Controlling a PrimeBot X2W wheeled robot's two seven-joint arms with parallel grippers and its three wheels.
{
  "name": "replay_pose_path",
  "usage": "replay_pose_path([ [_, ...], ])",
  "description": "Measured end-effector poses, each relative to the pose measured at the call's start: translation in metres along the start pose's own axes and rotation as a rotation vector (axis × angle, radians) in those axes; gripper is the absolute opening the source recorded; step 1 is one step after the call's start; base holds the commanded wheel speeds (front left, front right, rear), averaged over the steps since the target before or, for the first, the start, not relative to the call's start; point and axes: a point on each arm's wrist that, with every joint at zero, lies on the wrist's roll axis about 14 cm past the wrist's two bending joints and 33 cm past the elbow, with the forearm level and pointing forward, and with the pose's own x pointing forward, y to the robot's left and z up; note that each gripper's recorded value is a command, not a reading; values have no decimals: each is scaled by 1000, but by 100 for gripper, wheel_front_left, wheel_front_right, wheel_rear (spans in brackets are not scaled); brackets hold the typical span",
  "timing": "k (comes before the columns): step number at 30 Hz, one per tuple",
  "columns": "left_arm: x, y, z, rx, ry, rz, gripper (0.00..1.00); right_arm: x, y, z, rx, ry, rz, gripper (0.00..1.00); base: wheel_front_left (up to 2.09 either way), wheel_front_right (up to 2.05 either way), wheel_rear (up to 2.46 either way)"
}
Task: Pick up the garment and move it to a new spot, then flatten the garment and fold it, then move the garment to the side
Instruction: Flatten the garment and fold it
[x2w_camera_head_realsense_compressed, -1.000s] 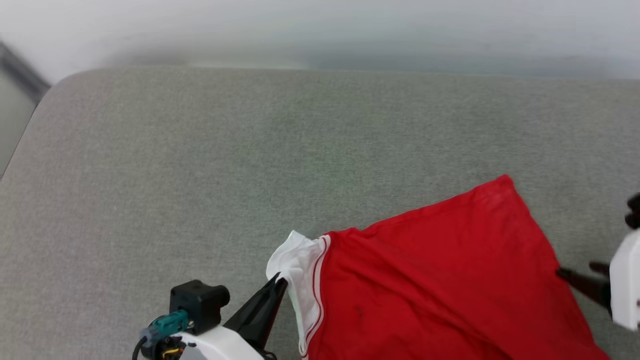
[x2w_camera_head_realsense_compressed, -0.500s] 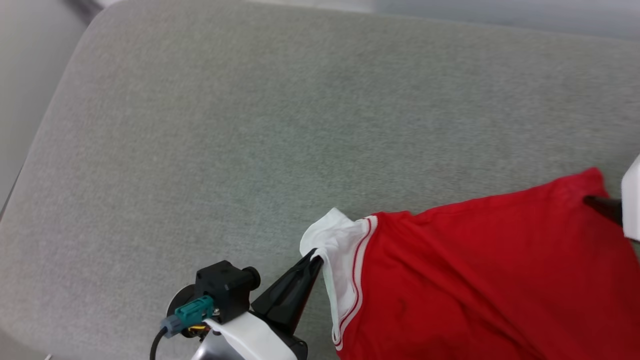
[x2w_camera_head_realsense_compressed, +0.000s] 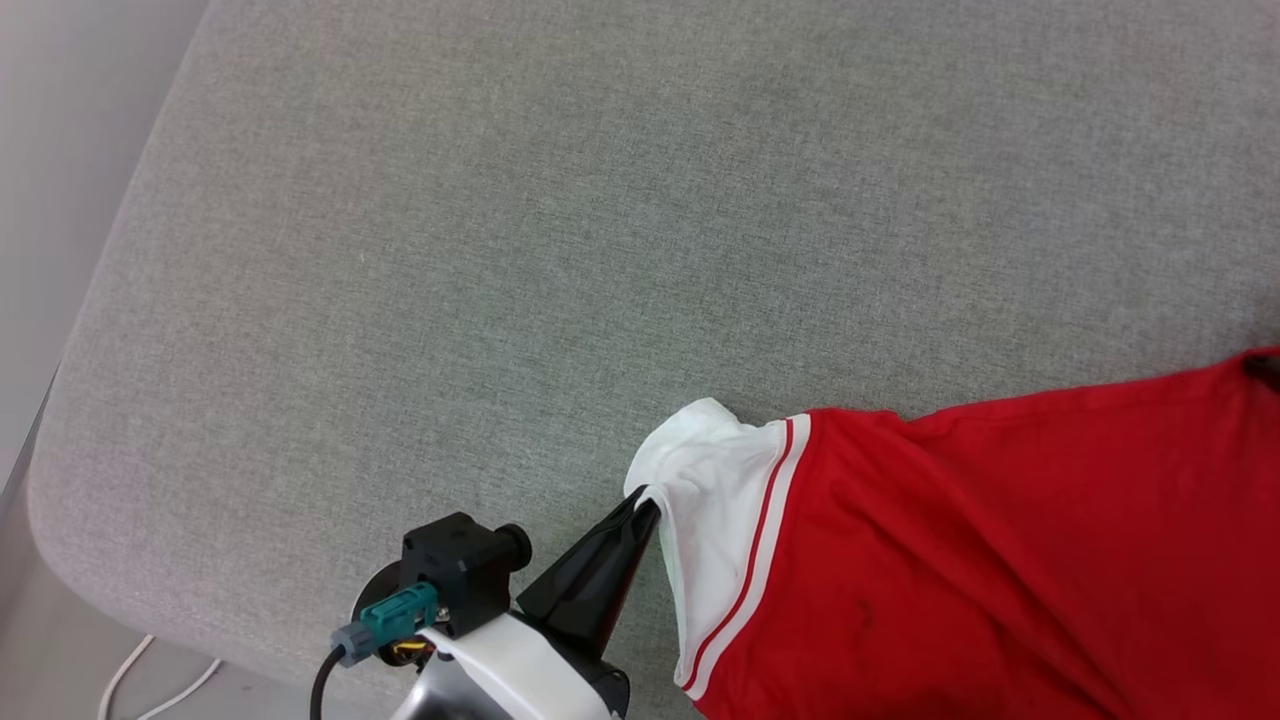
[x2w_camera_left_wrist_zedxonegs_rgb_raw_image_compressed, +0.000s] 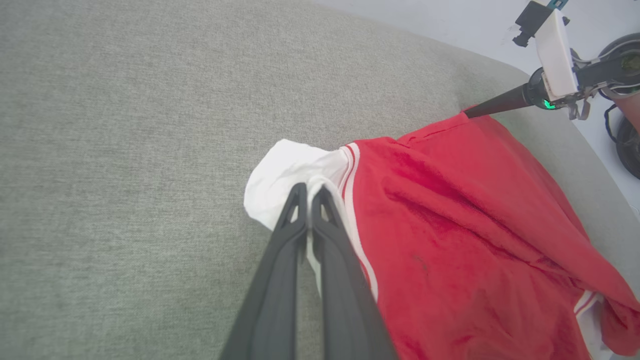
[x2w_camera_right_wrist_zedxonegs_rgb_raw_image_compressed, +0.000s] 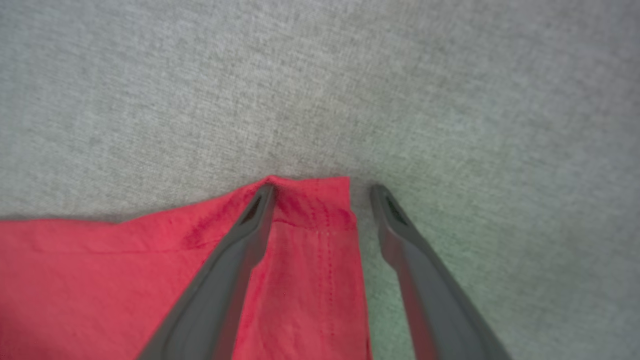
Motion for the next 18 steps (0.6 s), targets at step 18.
replay_pose_path([
  [18,-10,-13,25,45,-81,-57,0,-32,11,-4,27,-151,40,0,0,0,0],
])
